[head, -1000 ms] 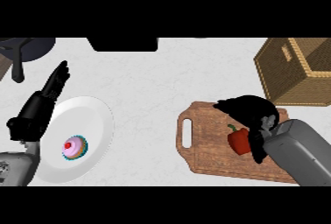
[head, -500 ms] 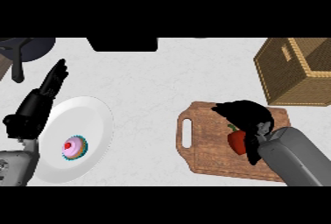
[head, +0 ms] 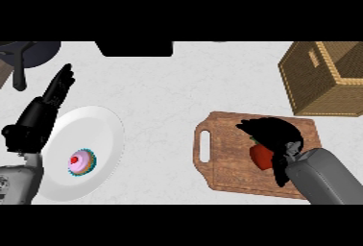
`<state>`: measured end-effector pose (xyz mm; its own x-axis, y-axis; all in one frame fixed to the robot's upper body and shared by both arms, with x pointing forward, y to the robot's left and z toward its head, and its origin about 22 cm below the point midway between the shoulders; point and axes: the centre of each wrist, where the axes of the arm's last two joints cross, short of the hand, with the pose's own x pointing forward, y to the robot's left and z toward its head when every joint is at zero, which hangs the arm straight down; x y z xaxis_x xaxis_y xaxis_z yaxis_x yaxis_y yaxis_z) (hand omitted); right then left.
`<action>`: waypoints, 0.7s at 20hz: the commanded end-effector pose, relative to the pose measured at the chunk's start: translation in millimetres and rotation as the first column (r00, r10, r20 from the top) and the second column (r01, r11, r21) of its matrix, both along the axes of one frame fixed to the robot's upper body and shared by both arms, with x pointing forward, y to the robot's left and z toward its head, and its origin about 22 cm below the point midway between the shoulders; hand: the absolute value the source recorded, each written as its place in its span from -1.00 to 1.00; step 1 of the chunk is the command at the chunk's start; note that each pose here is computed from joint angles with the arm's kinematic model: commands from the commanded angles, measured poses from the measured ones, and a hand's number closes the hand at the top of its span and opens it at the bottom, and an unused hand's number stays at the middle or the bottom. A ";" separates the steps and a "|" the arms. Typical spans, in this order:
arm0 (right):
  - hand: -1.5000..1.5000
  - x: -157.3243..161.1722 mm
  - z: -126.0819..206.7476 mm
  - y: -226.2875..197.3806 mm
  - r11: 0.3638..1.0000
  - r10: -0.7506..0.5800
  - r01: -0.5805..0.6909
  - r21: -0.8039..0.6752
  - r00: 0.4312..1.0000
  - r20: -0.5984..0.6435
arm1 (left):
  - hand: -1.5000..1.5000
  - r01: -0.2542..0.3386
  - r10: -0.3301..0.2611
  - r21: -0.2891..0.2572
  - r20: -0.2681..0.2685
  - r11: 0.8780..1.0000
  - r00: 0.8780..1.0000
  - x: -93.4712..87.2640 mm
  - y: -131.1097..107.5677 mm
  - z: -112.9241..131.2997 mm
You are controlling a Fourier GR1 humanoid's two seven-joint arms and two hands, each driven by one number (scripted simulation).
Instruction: Pick the bell pepper from the cutting board and place it in the basket
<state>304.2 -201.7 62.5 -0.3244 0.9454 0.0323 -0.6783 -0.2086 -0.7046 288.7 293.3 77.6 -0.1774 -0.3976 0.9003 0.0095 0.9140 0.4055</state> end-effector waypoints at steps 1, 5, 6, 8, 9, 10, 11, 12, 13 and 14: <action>-1.00 5.4 6.5 8.5 1.000 -0.016 0.016 -0.001 1.000 0.008 | 0.00 0.006 -0.006 -0.008 0.001 1.000 1.000 1.9 15.2 -7.4; -1.00 2.4 -19.5 -13.9 0.999 -0.030 0.030 -0.016 1.000 -0.009 | 0.00 -0.003 0.003 -0.001 0.012 1.000 1.000 -12.1 -6.4 -5.7; -1.00 1.4 -26.2 14.3 1.000 -0.028 0.027 -0.006 1.000 -0.009 | 0.00 -0.005 0.005 0.021 0.001 1.000 1.000 -10.3 -3.7 4.2; -1.00 15.0 -27.4 -3.3 0.999 -0.024 0.024 -0.032 1.000 -0.017 | 0.00 0.001 -0.001 0.008 0.012 1.000 1.000 -2.5 -5.1 -2.8; -1.00 17.9 -35.0 -10.5 0.999 -0.017 0.016 -0.030 1.000 -0.014 | 0.00 -0.007 0.007 -0.011 0.009 1.000 1.000 -3.3 1.6 -0.6; -1.00 15.3 -22.2 -6.8 0.999 -0.034 0.033 -0.035 0.999 -0.029 | 0.00 -0.013 0.013 -0.002 0.015 1.000 1.000 -7.2 7.6 -1.7; -1.00 -10.8 -45.2 -25.9 0.999 -0.026 0.025 -0.041 0.999 -0.023 | 0.00 -0.002 0.001 0.009 0.014 1.000 1.000 3.5 0.4 -9.3; 1.00 1.4 -34.8 -18.8 0.999 -0.046 0.046 0.009 0.999 -0.018 | 0.00 0.001 -0.001 0.008 0.001 1.000 1.000 -13.2 2.5 6.7; 1.00 12.6 -24.9 -18.5 0.998 -0.053 0.054 0.018 0.998 -0.039 | 0.00 0.004 -0.004 0.015 0.003 1.000 1.000 -6.1 -4.5 13.0; 1.00 6.1 -43.1 5.3 0.997 -0.072 0.074 0.037 0.996 -0.049 | 0.00 0.006 -0.006 -0.007 -0.007 1.000 1.000 -2.2 -6.3 4.3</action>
<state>312.7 -210.2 35.9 -0.2819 0.9587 0.0384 -0.6862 -0.1735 -0.7064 284.0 292.2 79.7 -0.1806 -0.3996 0.8988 0.0097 0.9130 0.4078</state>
